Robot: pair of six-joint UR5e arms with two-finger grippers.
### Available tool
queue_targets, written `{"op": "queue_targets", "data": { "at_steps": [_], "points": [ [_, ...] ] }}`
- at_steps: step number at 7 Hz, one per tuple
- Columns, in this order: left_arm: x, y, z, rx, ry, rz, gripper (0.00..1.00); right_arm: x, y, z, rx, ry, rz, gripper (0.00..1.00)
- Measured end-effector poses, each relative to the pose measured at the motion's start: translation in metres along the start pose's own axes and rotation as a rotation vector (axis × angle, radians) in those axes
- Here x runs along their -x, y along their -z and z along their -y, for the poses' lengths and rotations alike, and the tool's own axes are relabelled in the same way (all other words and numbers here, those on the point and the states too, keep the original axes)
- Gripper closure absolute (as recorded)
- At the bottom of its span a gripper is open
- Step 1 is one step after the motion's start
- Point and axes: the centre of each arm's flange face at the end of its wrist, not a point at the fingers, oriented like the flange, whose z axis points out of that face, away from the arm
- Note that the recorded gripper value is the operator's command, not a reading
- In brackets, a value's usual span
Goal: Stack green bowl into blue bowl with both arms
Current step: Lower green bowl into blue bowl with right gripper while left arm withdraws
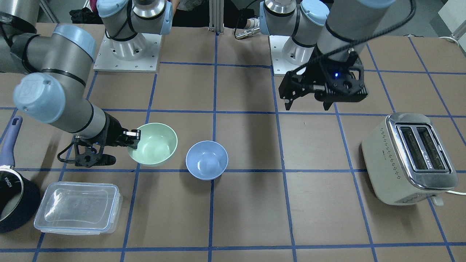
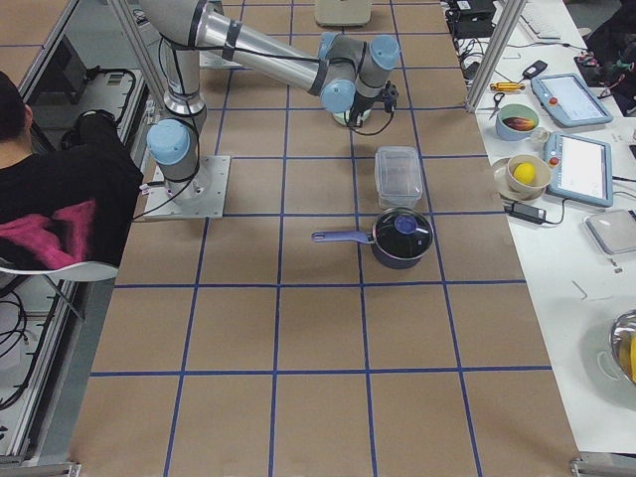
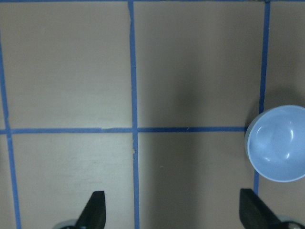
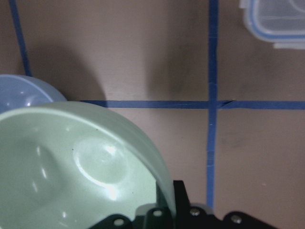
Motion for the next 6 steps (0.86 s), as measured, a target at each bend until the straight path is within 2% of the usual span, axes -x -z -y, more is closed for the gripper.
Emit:
{"op": "queue_targets", "data": {
  "at_steps": [3, 5, 6],
  "points": [
    [0.005, 0.031, -0.026, -0.041, 0.002, 0.056, 0.00, 0.075, -0.046, 0.002, 0.017, -0.030, 0.063, 1.00],
    [0.006, 0.032, -0.028, -0.033, 0.004, 0.044, 0.00, 0.099, -0.077, 0.003, 0.048, -0.038, 0.062, 1.00],
    [0.006, 0.035, -0.029, -0.037, 0.005, 0.027, 0.00, 0.102, -0.086, 0.006, 0.045, -0.036, 0.062, 0.21]
  ]
}}
